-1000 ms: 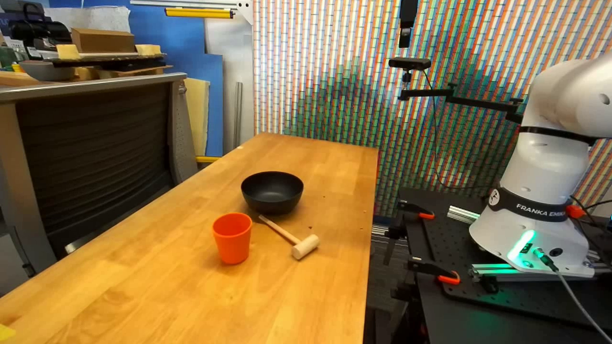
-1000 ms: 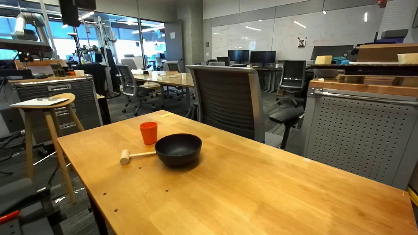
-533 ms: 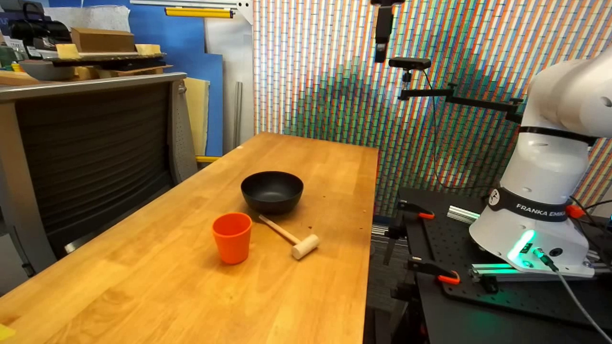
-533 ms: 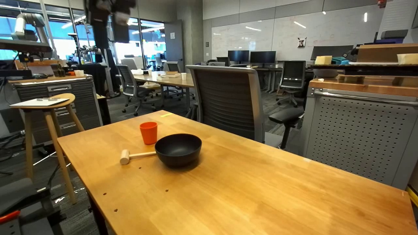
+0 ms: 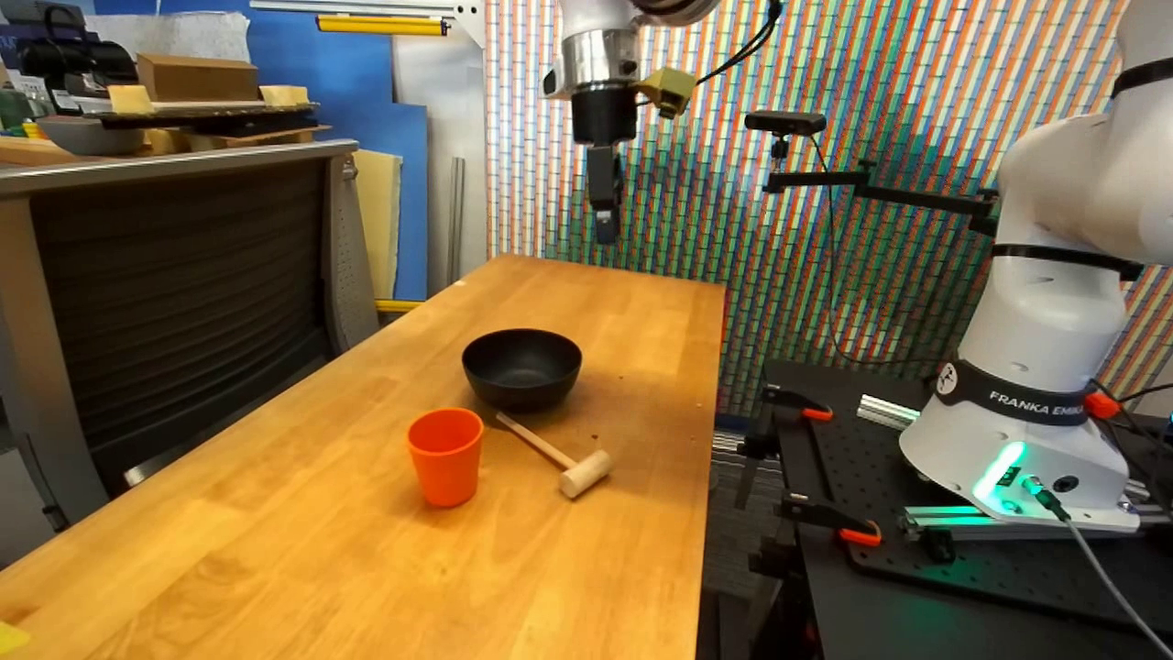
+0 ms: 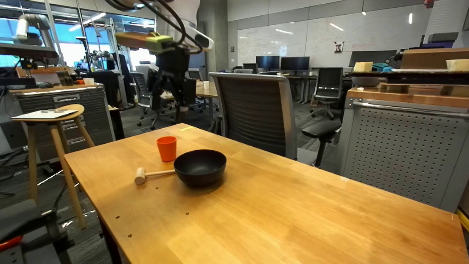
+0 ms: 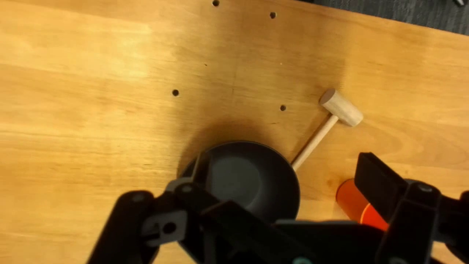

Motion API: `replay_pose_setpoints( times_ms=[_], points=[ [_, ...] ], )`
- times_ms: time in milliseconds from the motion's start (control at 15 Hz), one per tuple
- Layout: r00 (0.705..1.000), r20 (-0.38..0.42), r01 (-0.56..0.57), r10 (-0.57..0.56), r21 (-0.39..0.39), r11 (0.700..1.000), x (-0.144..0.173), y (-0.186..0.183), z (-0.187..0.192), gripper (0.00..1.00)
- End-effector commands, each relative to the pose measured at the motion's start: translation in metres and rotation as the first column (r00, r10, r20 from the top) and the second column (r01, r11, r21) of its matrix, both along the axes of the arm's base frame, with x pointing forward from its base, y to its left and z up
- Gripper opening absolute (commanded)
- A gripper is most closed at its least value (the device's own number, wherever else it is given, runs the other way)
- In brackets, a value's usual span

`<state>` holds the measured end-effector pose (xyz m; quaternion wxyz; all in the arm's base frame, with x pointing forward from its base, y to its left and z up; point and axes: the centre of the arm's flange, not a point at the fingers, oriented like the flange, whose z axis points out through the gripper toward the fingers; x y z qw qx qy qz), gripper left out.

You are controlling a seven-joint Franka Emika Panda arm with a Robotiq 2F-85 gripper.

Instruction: Pick up the orange cup from the table and put it in the black bowl.

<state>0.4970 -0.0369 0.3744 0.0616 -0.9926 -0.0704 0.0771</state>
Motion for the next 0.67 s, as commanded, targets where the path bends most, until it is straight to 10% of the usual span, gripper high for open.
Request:
replay_pose_setpoints(
  times_ms=[0, 600],
  points=[
    [0.993, -0.057, -0.103, 0.106, 0.054, 0.993, 0.078, 0.034, -0.046, 1.00],
    [0.941, -0.140, -0.301, 0.309, 0.072, 0.951, 0.190, 0.154, -0.155, 1.00]
  ],
)
